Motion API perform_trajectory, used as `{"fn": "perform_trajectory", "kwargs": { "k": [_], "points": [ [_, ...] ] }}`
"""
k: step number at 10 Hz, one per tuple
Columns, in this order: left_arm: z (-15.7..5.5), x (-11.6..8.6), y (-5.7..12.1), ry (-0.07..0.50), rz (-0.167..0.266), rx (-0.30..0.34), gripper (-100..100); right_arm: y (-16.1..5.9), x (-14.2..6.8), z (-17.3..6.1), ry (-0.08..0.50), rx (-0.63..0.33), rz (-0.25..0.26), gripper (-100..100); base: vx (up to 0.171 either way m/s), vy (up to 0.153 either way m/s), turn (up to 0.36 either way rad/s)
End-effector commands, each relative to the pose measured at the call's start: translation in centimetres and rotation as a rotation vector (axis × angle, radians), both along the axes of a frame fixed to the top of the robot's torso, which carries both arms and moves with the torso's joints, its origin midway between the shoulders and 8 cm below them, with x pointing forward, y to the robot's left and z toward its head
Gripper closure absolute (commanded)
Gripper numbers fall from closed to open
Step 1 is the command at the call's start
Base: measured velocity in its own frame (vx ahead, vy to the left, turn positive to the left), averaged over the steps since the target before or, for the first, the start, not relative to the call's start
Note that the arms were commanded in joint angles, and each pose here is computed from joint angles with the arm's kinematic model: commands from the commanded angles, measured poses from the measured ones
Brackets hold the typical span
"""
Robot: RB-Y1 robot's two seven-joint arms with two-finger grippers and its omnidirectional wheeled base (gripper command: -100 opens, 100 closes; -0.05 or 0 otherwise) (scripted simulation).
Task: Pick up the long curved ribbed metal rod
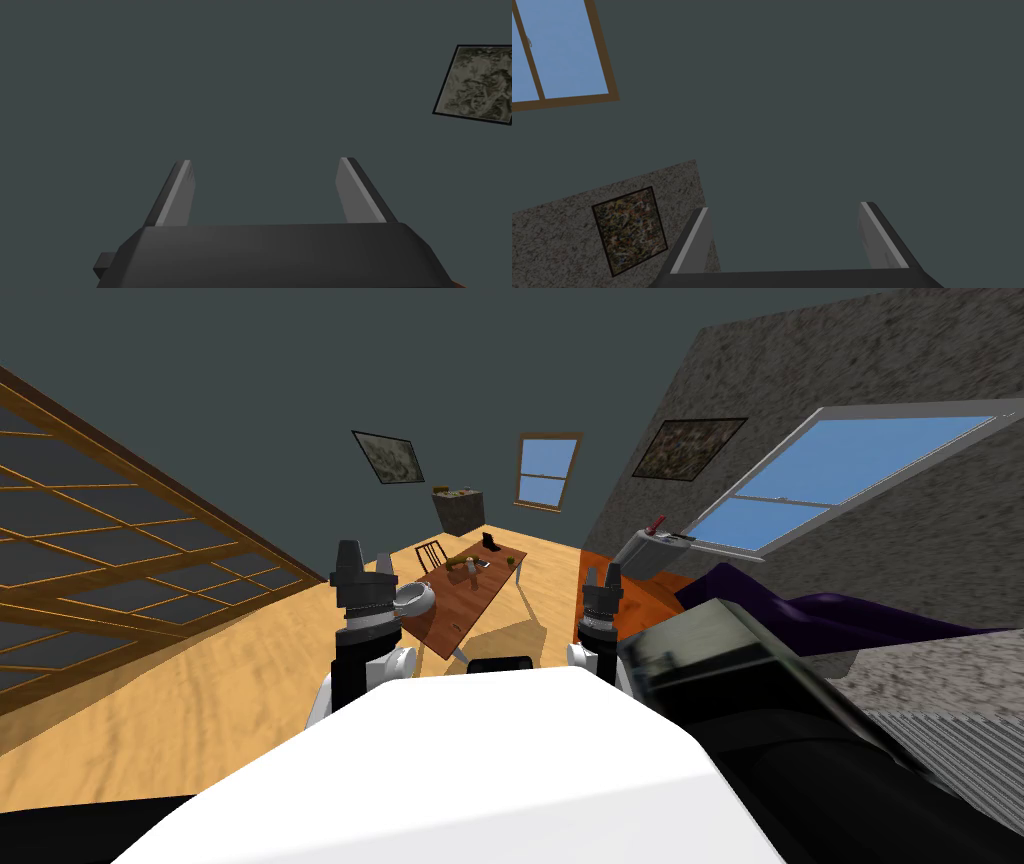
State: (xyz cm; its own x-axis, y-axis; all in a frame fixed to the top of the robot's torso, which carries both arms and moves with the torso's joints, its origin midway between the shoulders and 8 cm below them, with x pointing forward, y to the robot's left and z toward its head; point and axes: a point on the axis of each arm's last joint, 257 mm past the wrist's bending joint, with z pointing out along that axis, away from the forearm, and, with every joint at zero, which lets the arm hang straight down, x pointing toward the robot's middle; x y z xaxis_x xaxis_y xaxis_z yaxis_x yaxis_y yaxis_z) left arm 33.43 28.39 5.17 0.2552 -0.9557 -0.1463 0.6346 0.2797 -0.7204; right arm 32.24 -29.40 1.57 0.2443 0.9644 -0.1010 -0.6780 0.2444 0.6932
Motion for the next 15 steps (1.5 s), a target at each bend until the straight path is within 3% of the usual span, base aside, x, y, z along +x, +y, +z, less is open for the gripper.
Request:
{"fn": "perform_trajectory", "kwargs": {
  "k": [1,6,7,9,12,15],
  "points": [
    [-0.7,0.6,-0.2,0.026,-0.010,0.030,-100,0.0,0.0,0.0,0.000,0.000,0.000,0,0.004,-0.003,-0.013],
    [-6.5,4.9,0.8,0.199,0.004,0.127,-100,0.0,0.0,0.0,0.000,0.000,0.000,0,0.021,-0.014,-0.033],
    [-6.5,4.9,0.8,0.199,0.004,0.127,-100,0.0,0.0,0.0,0.000,0.000,0.000,0,0.022,-0.012,-0.010],
    [-9.6,7.0,2.1,0.289,0.034,0.158,-100,0.0,0.0,0.0,0.000,0.000,0.000,0,0.025,-0.019,-0.038],
    [-12.0,8.2,3.1,0.353,0.054,0.170,-100,0.0,0.0,0.0,0.000,0.000,0.000,0,0.021,-0.014,-0.020],
    [-15.8,10.1,5.1,0.460,0.095,0.195,-100,0.0,0.0,0.0,0.000,0.000,0.000,0,0.021,-0.014,-0.035]
  ]
}}
